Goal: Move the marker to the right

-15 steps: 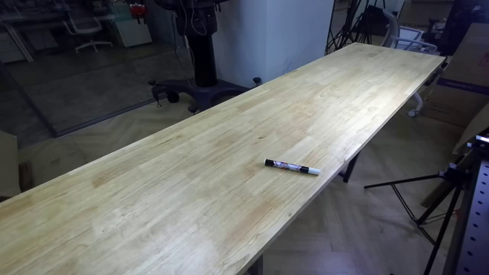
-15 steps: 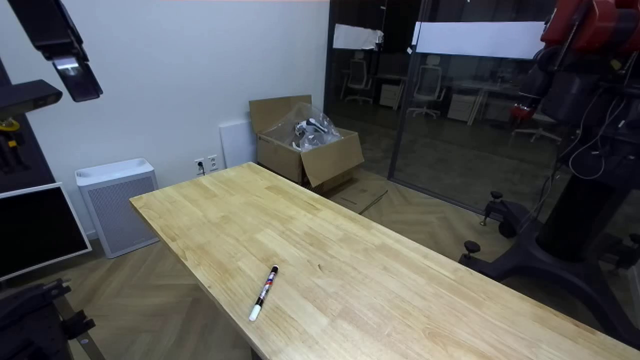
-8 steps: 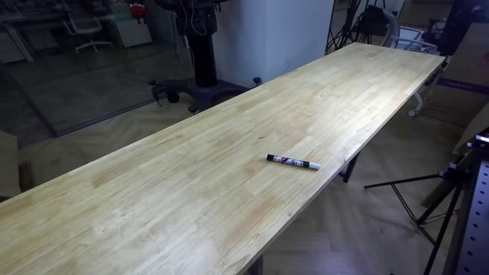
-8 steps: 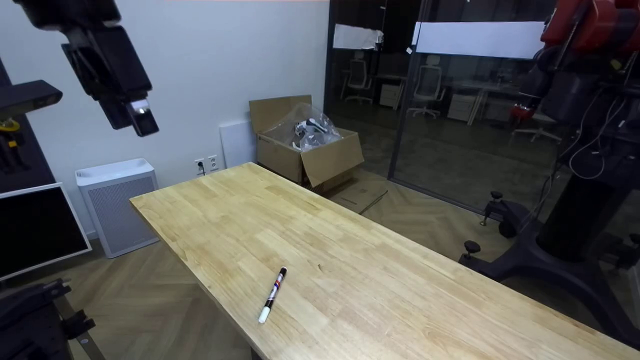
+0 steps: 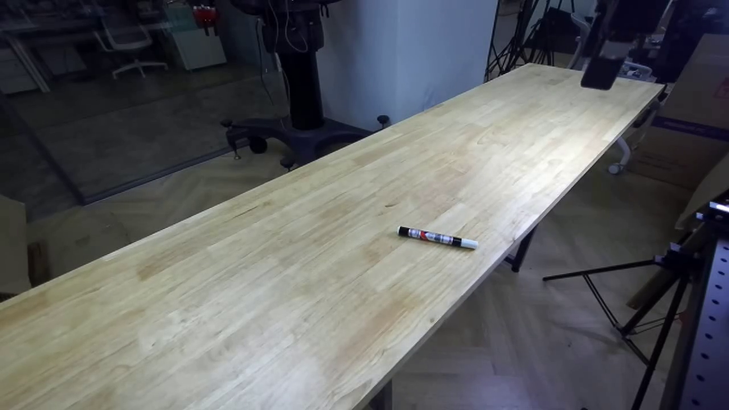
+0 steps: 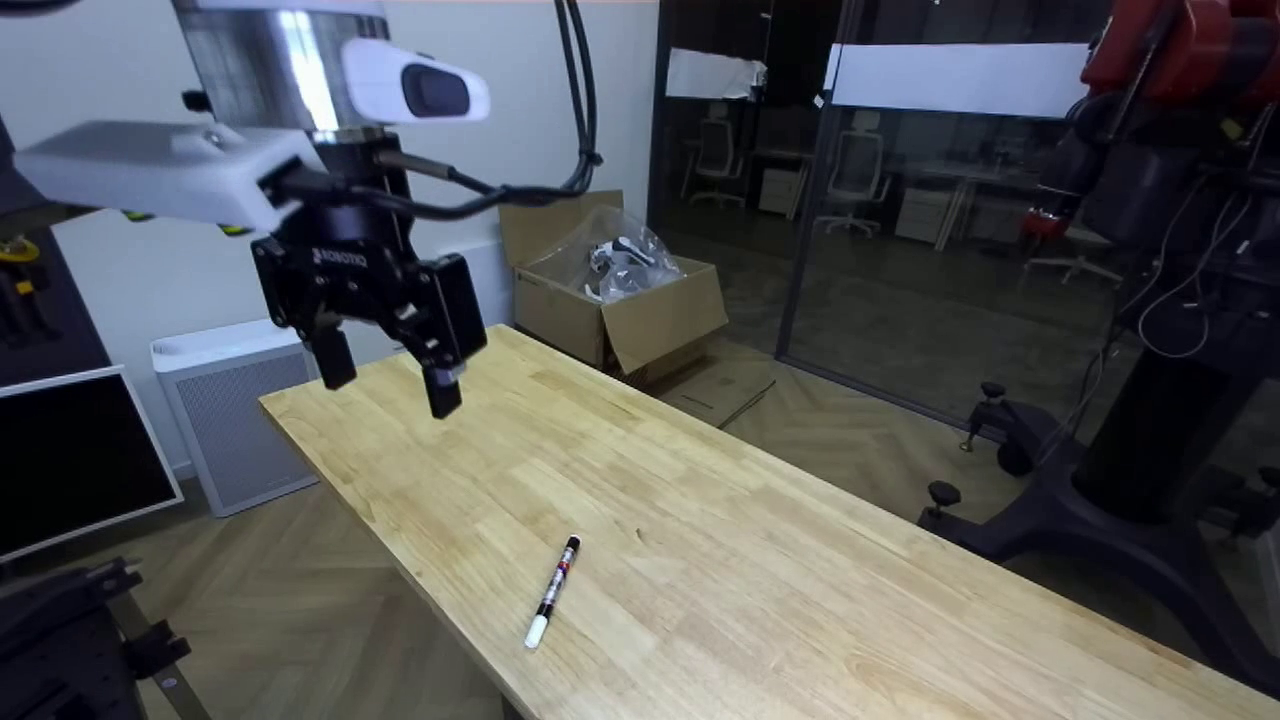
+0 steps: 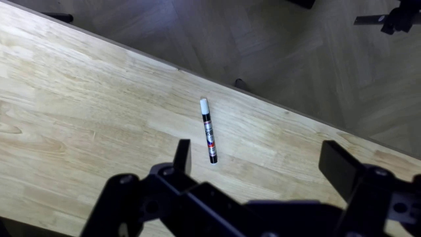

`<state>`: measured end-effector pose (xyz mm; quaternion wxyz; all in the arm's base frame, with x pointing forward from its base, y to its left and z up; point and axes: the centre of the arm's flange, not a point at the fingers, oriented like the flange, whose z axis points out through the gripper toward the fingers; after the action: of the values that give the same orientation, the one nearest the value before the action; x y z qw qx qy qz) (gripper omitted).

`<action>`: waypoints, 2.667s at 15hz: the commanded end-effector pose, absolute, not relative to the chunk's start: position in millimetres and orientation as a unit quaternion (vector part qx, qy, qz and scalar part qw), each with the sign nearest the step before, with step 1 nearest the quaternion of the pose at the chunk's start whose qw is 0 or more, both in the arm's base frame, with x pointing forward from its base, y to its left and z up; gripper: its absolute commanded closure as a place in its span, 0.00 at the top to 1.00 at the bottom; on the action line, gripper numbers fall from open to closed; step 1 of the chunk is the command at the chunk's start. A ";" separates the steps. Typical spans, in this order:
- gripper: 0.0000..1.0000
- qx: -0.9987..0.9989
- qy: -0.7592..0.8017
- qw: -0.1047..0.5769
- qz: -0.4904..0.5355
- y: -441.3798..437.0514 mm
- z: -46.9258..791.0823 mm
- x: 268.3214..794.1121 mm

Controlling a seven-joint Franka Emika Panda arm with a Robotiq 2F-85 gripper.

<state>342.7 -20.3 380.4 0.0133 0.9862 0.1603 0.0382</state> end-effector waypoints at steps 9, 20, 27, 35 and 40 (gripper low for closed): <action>1.00 0.967 0.239 0.075 0.051 -30.0 339.3 388.4; 1.00 0.935 0.343 0.078 0.047 -17.4 256.5 423.4; 1.00 0.952 0.285 0.062 0.091 -25.2 218.8 445.5; 1.00 0.970 0.218 0.037 0.099 -27.6 157.6 481.7; 1.00 0.972 0.225 0.026 0.064 -22.0 118.6 495.6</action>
<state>473.6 -24.0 138.2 0.0306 0.9693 0.2326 0.0738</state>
